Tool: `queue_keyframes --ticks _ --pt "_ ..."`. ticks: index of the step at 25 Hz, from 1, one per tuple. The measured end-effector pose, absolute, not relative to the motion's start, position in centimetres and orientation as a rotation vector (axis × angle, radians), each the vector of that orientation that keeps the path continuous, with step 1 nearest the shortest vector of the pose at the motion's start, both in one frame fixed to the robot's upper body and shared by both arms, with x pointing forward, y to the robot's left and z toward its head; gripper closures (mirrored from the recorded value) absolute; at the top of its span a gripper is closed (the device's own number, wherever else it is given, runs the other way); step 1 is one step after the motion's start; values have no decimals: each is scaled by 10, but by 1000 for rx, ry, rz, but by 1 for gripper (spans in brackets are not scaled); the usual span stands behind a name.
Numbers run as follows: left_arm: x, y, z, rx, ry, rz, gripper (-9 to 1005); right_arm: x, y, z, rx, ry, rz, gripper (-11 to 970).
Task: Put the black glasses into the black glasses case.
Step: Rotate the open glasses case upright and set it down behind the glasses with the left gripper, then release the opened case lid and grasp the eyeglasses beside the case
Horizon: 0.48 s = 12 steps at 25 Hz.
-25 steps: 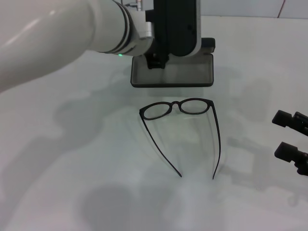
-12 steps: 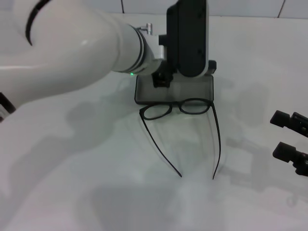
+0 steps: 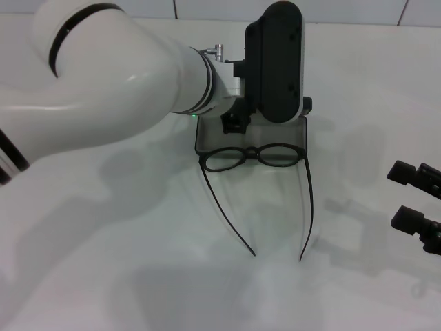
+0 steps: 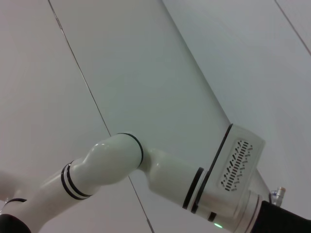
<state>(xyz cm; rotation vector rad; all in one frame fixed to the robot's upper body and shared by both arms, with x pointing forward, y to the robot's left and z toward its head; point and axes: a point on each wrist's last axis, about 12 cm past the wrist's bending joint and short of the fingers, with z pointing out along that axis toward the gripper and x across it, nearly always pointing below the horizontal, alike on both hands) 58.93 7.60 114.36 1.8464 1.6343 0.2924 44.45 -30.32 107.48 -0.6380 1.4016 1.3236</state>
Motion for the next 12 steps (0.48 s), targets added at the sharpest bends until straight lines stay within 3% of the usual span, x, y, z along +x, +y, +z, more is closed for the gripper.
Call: queue_keyframes --ticks 12 --pt "587 73 1151 1852 1626 292 722 440 -306 1074 -635 1399 1330 237"
